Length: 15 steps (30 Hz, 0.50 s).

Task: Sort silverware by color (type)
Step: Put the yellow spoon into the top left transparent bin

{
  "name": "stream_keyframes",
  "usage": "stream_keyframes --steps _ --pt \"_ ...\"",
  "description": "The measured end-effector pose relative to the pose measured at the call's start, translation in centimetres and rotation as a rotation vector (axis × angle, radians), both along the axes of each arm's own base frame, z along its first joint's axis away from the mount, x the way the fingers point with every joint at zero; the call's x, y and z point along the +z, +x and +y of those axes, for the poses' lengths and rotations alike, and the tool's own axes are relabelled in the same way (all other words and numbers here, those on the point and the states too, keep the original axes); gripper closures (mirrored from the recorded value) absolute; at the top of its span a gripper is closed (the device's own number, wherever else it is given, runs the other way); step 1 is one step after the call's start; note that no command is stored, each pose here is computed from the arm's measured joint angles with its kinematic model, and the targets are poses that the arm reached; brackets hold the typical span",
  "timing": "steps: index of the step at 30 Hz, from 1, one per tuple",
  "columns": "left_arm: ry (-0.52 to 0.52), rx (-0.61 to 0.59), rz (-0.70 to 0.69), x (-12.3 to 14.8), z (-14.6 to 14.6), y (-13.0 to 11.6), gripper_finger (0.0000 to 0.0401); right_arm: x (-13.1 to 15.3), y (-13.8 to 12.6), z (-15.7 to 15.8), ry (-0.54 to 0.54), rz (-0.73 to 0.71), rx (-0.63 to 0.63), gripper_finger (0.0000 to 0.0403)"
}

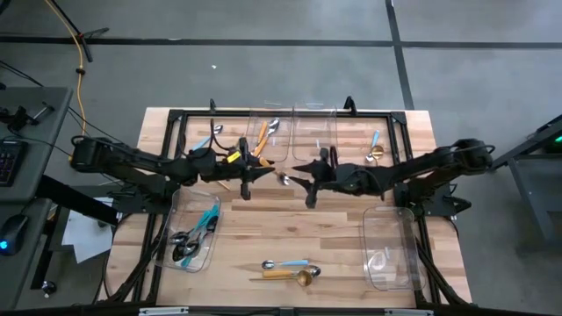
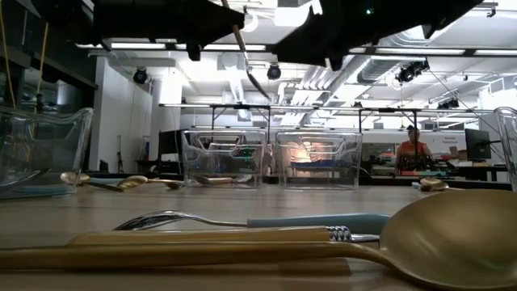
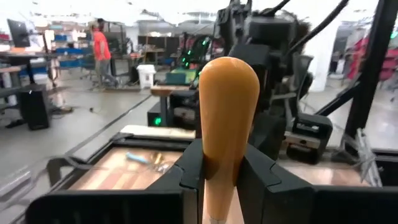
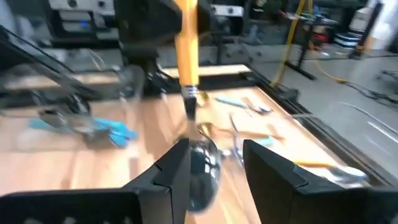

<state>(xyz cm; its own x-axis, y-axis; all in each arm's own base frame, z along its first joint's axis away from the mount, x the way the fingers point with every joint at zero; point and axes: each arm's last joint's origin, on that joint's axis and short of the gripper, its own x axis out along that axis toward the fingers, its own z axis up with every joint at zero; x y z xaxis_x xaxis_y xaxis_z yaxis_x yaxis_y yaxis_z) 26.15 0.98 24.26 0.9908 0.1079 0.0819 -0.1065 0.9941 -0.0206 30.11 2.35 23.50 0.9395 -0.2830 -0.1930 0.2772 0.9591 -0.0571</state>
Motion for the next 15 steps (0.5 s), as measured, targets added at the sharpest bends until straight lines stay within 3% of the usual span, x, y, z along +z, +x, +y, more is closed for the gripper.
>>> stream_keyframes --steps 15 --pt "-0.001 0.056 0.009 0.0 1.2 -0.1 0.0358 -2.5 -2.0 2.2 -0.086 0.265 -0.228 0.027"
